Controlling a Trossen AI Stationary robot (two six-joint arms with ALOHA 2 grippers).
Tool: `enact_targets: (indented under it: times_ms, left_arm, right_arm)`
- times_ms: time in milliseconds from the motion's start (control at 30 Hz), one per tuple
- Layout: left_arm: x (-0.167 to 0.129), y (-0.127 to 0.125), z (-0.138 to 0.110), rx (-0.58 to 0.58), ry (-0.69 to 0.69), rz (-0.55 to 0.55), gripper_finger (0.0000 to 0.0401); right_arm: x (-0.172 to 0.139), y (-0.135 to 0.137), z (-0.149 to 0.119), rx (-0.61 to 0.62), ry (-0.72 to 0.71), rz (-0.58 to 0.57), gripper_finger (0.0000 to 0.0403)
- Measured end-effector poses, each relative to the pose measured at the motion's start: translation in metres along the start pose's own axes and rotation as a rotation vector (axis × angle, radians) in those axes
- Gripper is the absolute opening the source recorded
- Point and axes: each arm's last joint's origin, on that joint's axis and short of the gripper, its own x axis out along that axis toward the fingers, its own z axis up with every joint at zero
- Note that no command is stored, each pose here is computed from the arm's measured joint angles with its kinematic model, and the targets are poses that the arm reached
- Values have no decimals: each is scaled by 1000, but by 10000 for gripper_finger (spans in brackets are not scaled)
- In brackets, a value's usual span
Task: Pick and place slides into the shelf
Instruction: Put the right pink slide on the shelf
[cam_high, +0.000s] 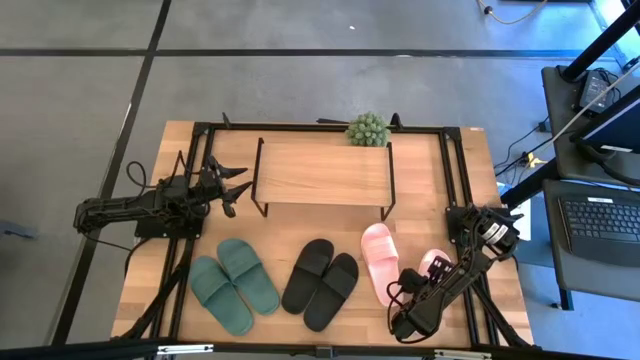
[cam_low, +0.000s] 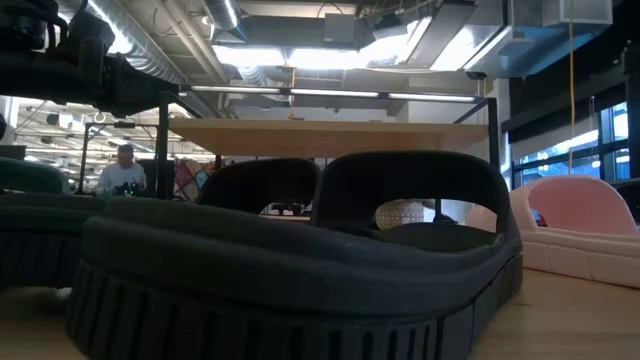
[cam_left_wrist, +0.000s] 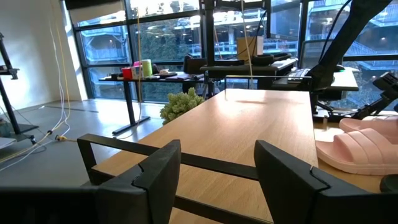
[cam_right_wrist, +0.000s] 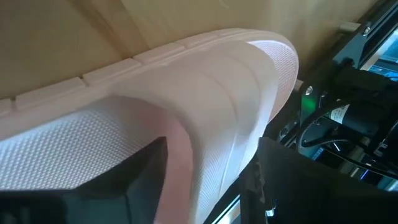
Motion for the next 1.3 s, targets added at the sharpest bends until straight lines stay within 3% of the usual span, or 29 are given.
enact_targets:
  times_ms: [567, 767, 967, 1300]
  left_arm:
    - [0, 0, 0, 0, 0, 0, 198]
    - [0, 0, 0, 1, 0, 0, 198]
    - [0, 0, 0, 1, 0, 0, 198]
    - [0, 0, 0, 1, -1, 0, 198]
  right_arm:
    - [0, -2, 0, 1, 2, -19, 87]
    - [0, -3, -1, -2, 19, -24, 16]
    - [-1, -6, -3, 4, 75, -46, 15]
    - [-32, -15, -6, -7, -22, 71, 13]
